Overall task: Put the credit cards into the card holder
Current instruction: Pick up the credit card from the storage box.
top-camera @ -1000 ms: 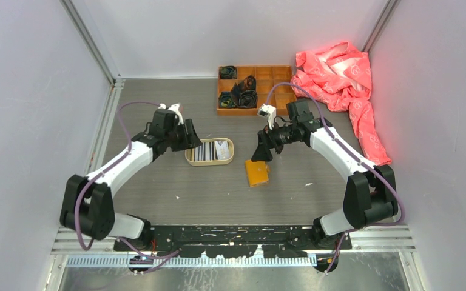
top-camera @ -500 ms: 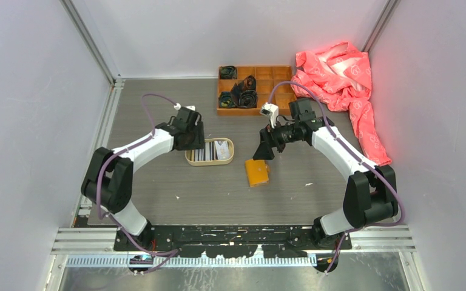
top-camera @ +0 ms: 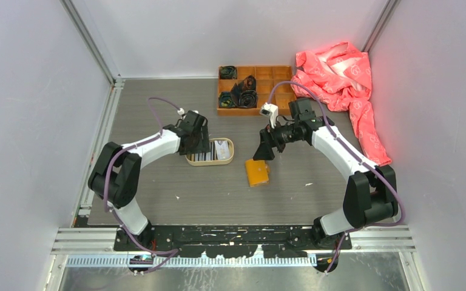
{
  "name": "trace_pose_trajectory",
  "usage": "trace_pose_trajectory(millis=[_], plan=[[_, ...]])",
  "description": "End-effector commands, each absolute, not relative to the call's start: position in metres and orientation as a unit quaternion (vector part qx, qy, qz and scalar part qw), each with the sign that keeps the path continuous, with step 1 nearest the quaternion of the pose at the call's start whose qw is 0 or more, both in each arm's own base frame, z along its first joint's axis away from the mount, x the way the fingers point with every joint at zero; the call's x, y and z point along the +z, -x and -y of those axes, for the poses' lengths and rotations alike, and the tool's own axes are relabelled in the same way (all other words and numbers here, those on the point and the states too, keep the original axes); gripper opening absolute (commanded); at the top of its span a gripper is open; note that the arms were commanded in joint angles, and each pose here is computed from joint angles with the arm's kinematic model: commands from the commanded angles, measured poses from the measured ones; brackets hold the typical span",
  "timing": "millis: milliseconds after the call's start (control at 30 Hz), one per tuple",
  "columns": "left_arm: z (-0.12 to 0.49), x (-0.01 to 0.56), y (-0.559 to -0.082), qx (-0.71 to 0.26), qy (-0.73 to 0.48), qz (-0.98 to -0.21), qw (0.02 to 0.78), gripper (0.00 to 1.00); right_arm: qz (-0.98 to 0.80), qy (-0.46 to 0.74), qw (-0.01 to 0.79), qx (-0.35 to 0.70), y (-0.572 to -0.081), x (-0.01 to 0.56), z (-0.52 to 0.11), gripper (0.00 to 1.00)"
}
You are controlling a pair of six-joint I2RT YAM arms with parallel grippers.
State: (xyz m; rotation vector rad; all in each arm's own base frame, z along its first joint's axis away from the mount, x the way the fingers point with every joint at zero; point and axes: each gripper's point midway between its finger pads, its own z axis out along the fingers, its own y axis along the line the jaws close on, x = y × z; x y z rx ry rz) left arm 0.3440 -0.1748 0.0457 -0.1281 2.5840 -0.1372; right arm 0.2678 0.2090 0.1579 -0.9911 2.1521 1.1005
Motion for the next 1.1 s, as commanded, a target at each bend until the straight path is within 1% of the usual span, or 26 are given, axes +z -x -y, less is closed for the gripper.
trace_pose_trajectory(millis=[0, 233, 333, 400, 600, 867, 933, 1067], plan=[[0.184, 0.044, -0.353, -0.068, 0.067, -0.955, 0.281, 0.7, -0.773, 0.385, 0.288, 0.414, -0.274, 0.18, -0.214, 0.84], [0.191, 0.04, -0.351, -0.088, 0.078, -0.954, 0.274, 0.71, -0.771, 0.385, 0.293, 0.414, -0.274, 0.184, -0.213, 0.84], [0.193, 0.041, -0.35, -0.094, 0.083, -0.953, 0.276, 0.74, -0.771, 0.383, 0.294, 0.415, -0.274, 0.185, -0.212, 0.84], [0.197, 0.041, -0.349, -0.108, 0.083, -0.951, 0.276, 0.74, -0.77, 0.382, 0.296, 0.416, -0.274, 0.187, -0.212, 0.84], [0.225, 0.049, -0.343, -0.195, 0.079, -0.942, 0.262, 0.69, -0.77, 0.38, 0.299, 0.417, -0.274, 0.189, -0.211, 0.84], [0.245, 0.089, -0.34, -0.291, 0.094, -0.905, 0.297, 0.63, -0.768, 0.364, 0.314, 0.423, -0.278, 0.197, -0.205, 0.84], [0.248, 0.096, -0.338, -0.307, 0.094, -0.898, 0.301, 0.62, -0.768, 0.364, 0.313, 0.424, -0.278, 0.197, -0.205, 0.84], [0.245, 0.098, -0.337, -0.305, 0.096, -0.897, 0.306, 0.61, -0.769, 0.363, 0.312, 0.423, -0.278, 0.196, -0.205, 0.84]])
